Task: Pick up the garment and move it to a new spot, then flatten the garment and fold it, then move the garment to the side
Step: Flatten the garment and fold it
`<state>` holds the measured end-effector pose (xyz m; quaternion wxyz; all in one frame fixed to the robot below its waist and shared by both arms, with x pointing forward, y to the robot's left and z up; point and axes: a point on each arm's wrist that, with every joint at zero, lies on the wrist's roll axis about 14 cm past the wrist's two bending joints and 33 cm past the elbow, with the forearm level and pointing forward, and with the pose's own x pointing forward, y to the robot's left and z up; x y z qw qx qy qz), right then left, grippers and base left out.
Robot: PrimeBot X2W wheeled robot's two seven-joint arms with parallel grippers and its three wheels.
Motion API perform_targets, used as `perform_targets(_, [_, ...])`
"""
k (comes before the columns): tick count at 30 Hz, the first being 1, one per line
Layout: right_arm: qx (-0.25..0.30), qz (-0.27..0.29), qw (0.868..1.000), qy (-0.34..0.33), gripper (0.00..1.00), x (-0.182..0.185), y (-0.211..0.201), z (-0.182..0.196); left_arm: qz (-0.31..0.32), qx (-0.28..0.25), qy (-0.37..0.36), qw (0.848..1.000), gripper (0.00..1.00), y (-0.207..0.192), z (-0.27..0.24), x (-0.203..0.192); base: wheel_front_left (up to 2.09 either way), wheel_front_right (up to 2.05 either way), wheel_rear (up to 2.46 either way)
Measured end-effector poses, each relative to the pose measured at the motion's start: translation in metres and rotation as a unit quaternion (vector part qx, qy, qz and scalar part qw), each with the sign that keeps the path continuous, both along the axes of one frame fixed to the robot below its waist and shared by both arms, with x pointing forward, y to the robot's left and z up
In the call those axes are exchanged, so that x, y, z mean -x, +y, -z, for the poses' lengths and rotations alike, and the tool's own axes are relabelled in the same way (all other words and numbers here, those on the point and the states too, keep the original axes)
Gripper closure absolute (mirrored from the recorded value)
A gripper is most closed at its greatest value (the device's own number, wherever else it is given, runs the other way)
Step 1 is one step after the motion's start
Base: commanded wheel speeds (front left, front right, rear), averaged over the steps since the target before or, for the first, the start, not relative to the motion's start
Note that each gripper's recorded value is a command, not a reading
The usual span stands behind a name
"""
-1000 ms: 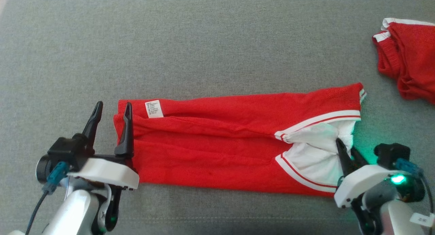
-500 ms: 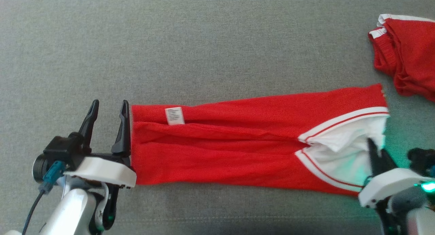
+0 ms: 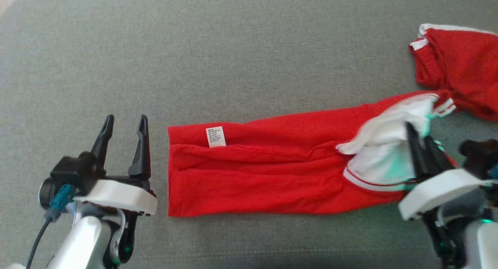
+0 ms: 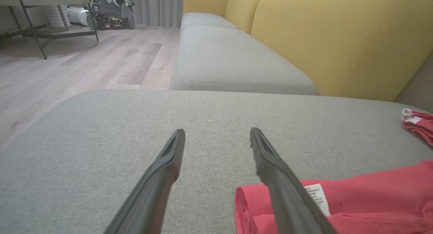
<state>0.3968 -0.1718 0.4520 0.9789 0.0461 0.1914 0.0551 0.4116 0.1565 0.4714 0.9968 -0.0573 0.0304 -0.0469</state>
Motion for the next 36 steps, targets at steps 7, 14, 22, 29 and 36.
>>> perform_targets(7, [-0.066,-0.144,0.987,-0.031,1.0,0.005,0.102,-0.04,-0.005,-0.002,-0.019,1.0,0.0,0.004,-0.015,0.007,0.0,0.0,0.0])
perform_targets(14, [-0.144,-0.274,0.951,0.01,1.0,0.036,0.194,-0.031,-0.027,-0.005,-0.021,0.999,0.0,0.018,-0.019,0.023,0.0,0.0,0.0])
perform_targets(22, [-0.193,-0.346,0.917,0.051,1.0,0.049,0.253,-0.002,-0.048,-0.01,-0.002,0.999,0.0,0.032,-0.009,0.036,0.0,0.0,0.0])
perform_targets(29, [-0.194,-0.373,0.904,0.077,1.0,0.047,0.274,0.023,-0.059,-0.012,0.014,0.998,0.0,0.04,0.002,0.035,0.0,0.0,0.0])
perform_targets(36, [-0.189,-0.391,0.897,0.075,0.0,0.049,0.282,0.03,-0.057,-0.012,0.018,0.998,0.0,0.039,0.005,0.03,0.0,0.0,0.0])
